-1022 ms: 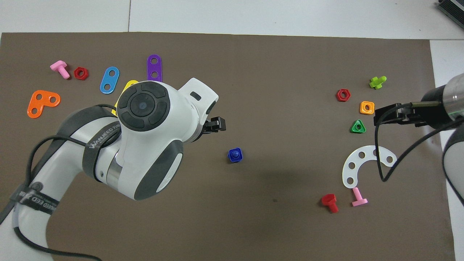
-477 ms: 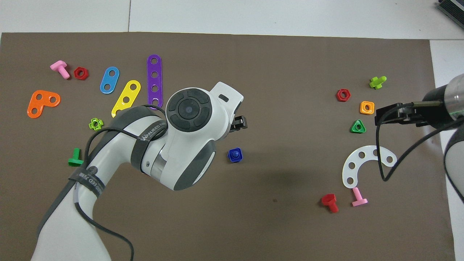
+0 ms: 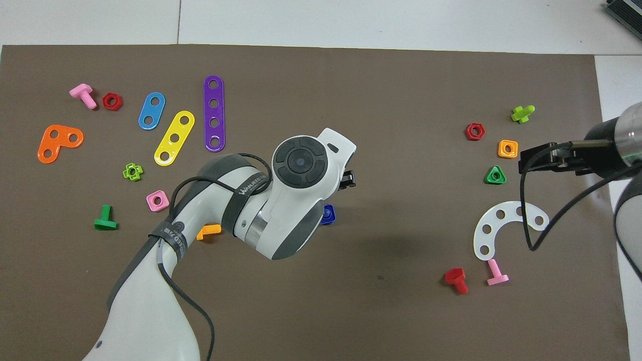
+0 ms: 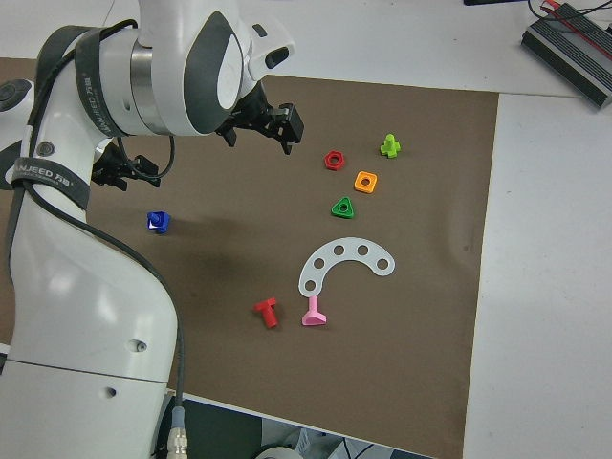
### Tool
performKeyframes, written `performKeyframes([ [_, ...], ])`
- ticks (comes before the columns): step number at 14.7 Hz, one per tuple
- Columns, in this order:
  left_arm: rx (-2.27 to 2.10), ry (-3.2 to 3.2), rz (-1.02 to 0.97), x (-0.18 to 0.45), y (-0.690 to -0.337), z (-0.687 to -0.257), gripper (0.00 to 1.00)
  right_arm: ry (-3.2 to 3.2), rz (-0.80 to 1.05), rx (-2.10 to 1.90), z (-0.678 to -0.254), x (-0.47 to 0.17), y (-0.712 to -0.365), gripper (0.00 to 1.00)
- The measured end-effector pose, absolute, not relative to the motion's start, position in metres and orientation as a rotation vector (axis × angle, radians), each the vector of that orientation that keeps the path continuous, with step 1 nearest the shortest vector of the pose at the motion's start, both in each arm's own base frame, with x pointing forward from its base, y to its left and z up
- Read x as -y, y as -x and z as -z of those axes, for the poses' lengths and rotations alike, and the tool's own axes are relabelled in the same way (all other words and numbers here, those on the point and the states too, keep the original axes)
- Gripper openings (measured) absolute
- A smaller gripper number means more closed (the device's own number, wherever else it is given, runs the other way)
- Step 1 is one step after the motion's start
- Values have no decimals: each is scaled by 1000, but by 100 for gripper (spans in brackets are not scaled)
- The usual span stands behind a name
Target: Unscrew and place screws in storage area
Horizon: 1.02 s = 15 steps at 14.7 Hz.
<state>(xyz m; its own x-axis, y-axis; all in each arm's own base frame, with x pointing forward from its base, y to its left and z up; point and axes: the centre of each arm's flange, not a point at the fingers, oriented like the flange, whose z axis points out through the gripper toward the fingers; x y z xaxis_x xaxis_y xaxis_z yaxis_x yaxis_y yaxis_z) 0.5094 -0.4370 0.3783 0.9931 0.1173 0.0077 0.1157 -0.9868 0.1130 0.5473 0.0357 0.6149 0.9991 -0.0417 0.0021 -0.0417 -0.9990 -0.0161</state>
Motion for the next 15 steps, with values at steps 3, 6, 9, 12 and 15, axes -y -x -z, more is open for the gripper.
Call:
performKeyframes([
  [3, -166, -3040, 3, 441, -504, -356, 89, 3125, -6, -65, -612, -36, -547, 100],
  [6, -154, -3053, 23, 444, -497, -340, 86, 3126, -14, -65, -609, -36, -547, 100],
  [9, -147, -3066, 43, 443, -491, -330, 84, 3126, -19, -65, -608, -36, -547, 100],
  [12, -132, -3077, 60, 446, -483, -324, 79, 3126, -26, -65, -606, -36, -546, 100],
  [15, -127, -3080, 65, 447, -480, -321, 74, 3126, -27, -65, -606, -36, -546, 100],
])
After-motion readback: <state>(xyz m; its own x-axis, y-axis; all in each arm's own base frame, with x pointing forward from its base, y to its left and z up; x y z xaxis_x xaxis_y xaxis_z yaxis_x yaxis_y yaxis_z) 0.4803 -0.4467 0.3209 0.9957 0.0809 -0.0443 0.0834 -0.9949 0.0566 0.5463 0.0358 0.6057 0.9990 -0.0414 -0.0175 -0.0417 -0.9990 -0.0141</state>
